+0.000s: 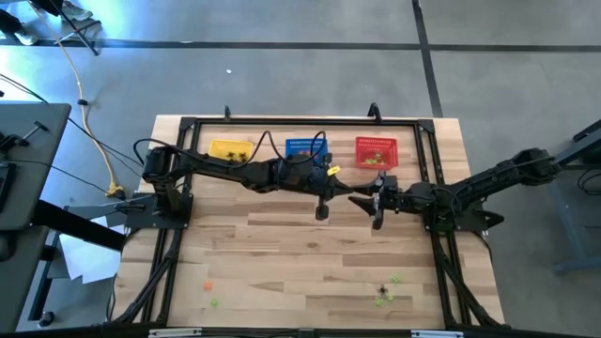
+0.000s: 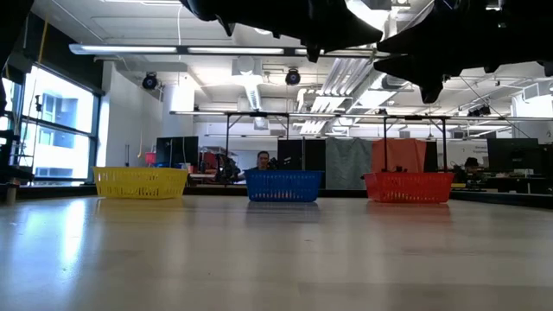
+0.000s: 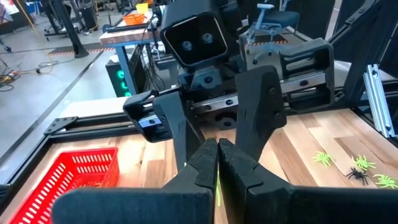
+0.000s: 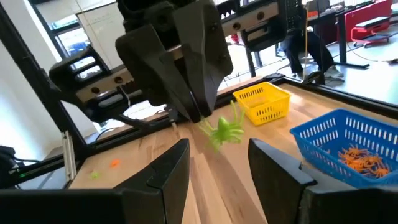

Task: Sort Halloween decoration
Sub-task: Put the green spider toy into the red basket

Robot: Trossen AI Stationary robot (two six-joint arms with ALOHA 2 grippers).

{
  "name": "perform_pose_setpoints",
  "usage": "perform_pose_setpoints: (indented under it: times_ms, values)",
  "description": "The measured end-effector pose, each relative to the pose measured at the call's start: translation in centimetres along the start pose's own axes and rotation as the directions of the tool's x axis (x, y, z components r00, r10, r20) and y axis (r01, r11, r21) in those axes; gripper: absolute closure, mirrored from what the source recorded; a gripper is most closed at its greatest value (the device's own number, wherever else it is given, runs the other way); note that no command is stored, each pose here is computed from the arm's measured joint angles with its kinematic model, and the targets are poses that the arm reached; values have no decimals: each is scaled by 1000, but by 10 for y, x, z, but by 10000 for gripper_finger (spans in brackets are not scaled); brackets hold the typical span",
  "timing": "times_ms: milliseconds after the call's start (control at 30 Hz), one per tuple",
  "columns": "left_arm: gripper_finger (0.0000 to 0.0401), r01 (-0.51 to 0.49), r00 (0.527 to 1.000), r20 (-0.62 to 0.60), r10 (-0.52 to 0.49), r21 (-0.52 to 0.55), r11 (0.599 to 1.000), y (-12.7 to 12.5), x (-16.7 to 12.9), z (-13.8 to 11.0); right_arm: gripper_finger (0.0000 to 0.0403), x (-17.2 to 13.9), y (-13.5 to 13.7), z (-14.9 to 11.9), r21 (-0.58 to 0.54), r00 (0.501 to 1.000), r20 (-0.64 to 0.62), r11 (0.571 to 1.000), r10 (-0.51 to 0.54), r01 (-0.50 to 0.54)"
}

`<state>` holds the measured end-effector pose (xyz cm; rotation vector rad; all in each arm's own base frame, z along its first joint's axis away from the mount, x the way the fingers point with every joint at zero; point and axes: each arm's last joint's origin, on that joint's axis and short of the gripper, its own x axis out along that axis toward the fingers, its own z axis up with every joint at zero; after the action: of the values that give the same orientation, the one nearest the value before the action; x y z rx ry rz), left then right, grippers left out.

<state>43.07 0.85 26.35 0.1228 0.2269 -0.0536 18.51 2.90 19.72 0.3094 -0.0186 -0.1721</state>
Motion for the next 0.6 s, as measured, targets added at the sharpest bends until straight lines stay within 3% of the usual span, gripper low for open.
perform_pose_setpoints:
  times_ms: [600]
  values:
    - [401,5,1000,14,-5,-9,1000,0,0,1,243,17,-7,-10,-25,997,36,998,-64,65]
